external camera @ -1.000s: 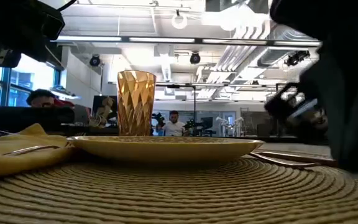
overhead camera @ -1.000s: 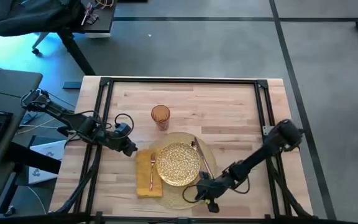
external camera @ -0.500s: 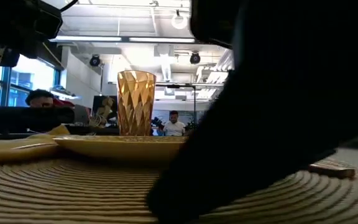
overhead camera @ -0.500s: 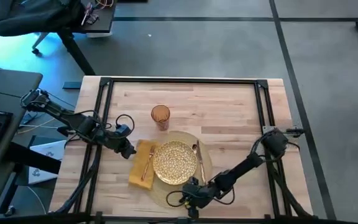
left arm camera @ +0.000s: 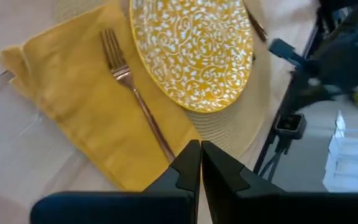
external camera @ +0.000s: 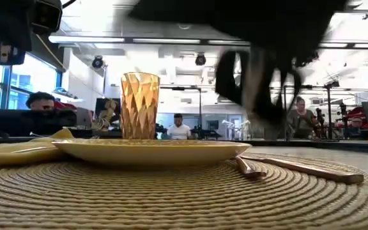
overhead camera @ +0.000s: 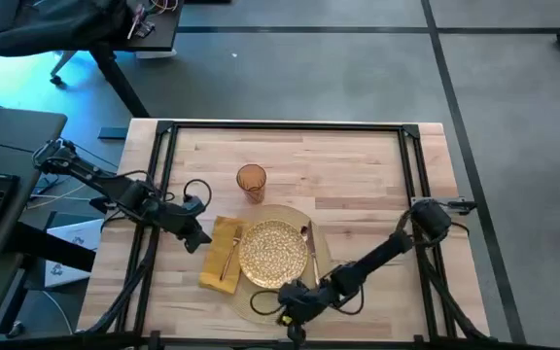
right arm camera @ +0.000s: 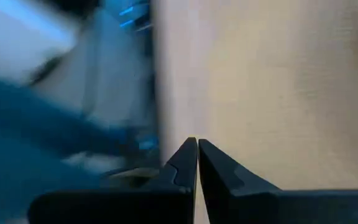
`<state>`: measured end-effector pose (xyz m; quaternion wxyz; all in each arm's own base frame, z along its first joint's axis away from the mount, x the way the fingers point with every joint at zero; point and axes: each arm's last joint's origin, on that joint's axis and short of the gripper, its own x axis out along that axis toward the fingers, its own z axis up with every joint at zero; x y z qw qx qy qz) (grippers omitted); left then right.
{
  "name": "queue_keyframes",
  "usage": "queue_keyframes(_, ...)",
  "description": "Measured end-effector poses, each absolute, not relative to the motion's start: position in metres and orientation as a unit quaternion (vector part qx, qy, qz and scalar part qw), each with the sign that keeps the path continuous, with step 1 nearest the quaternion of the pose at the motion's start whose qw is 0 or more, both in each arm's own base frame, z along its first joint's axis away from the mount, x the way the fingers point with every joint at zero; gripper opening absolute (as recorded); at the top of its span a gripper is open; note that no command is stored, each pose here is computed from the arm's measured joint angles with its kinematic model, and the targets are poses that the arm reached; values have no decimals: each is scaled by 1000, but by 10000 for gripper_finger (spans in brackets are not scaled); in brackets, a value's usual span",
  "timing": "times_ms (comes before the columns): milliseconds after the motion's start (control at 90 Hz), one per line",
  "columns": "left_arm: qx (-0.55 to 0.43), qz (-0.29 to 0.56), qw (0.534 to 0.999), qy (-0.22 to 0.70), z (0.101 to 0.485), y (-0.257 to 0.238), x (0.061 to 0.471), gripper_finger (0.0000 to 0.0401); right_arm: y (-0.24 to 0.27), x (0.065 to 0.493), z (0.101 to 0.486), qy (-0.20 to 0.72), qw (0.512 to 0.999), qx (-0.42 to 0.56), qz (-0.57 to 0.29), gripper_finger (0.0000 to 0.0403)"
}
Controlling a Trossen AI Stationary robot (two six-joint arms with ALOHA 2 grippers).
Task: Set table place
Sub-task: Return to Home Position
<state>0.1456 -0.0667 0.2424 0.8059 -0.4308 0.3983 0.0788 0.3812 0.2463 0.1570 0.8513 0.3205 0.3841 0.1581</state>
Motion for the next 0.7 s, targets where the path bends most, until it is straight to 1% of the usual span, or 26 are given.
queue_keyframes(56, -430, 77, 813, 386, 245, -66, 145, 0, 236, 382, 177, 383, 847, 317, 191, 0)
queue_keyframes(122, -431, 81, 818, 373, 246, -65, 145, 0, 219, 382, 198, 384, 846, 306, 209, 0)
queue_keyframes(267, -432, 90, 828, 346, 249, -64, 145, 0, 165, 376, 235, 398, 855, 275, 186, 0)
queue_keyframes(378, -432, 94, 829, 343, 250, -63, 145, 0, 118, 359, 259, 370, 878, 256, 164, 0)
queue_keyframes(500, -443, 104, 825, 336, 250, -62, 145, 0, 66, 322, 265, 346, 895, 253, 124, 0)
queue_keyframes(600, -455, 116, 823, 320, 251, -62, 146, 0, 32, 282, 254, 334, 901, 265, 83, 0)
queue_keyframes(700, -461, 133, 823, 304, 251, -61, 147, 0, 10, 243, 243, 302, 912, 272, 58, 0)
